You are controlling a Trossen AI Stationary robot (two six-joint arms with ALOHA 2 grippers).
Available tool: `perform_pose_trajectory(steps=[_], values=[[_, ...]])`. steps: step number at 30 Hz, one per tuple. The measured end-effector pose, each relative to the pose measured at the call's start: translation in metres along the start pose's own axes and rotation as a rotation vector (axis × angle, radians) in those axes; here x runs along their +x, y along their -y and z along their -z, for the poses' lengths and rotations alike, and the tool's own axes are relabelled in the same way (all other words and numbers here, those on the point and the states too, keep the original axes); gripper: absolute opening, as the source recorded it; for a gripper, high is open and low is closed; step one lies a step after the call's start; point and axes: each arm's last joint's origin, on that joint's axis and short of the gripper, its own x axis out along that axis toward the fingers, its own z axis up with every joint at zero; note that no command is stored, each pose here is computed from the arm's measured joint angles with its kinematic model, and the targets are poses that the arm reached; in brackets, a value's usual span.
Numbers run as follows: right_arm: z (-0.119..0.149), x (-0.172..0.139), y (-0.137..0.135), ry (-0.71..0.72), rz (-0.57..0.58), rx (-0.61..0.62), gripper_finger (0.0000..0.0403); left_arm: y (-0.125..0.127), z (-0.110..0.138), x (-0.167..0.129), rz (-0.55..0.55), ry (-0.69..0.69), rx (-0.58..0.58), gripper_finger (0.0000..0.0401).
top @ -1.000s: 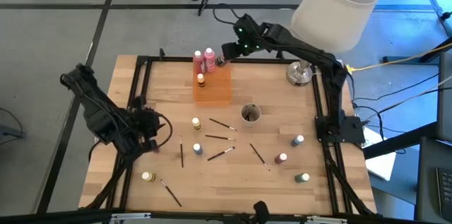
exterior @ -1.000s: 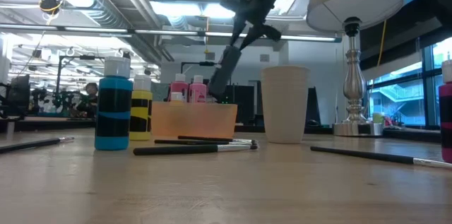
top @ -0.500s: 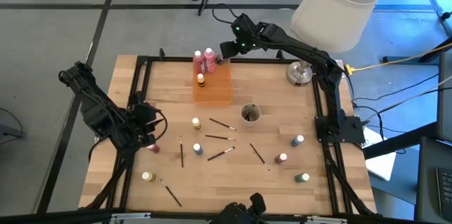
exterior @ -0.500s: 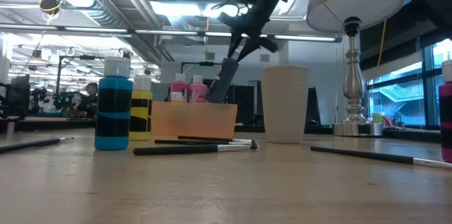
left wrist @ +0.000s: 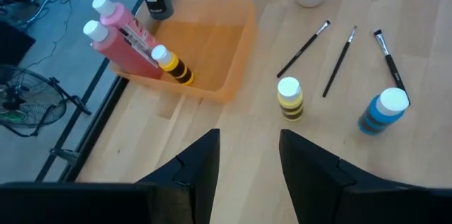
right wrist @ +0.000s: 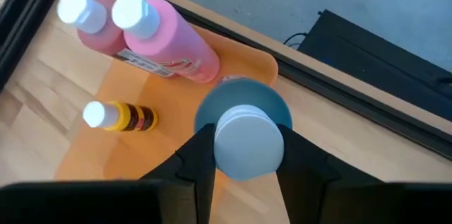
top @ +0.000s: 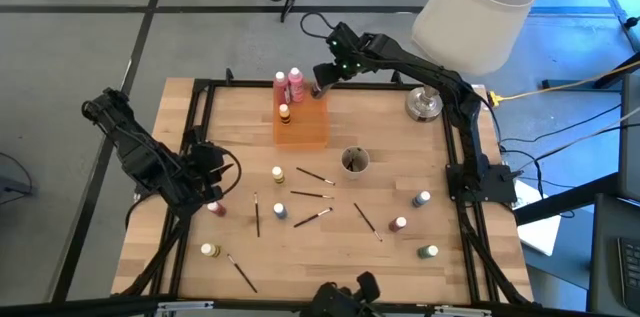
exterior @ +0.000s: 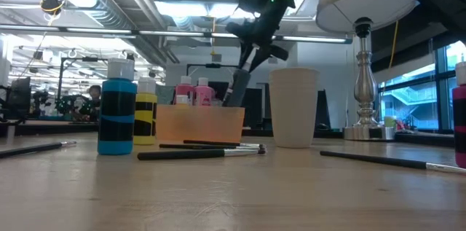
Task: Pick & Place Paint Supplies
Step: Put the large black paint bottle into the orange bin
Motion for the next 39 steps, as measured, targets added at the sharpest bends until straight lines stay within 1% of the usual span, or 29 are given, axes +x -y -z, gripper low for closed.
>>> perform_pose_trajectory(steps=[20, 24, 32, 39], values=[[0.013, -0.002, 0.008, -0.109, 0.122, -0.018, 0.0121, 0.001, 0.0, 0.0, 0.006, 0.0, -0.025, 0.0143], [0.012, -0.002, 0.01, -0.091, 0.153, -0.019, 0.0121, 0.001, 0.0, 0.0, 0.006, 0.0, -0.025, 0.0143], [0.006, -0.001, 0.008, -0.03, 0.125, -0.016, 0.0121, 0.0, 0.0, 0.0, 0.004, -0.001, -0.021, 0.0143], [0.003, 0.002, 0.012, -0.029, 0.135, -0.022, 0.0121, 0.0, 0.0, 0.0, 0.002, -0.003, -0.008, 0.0143]])
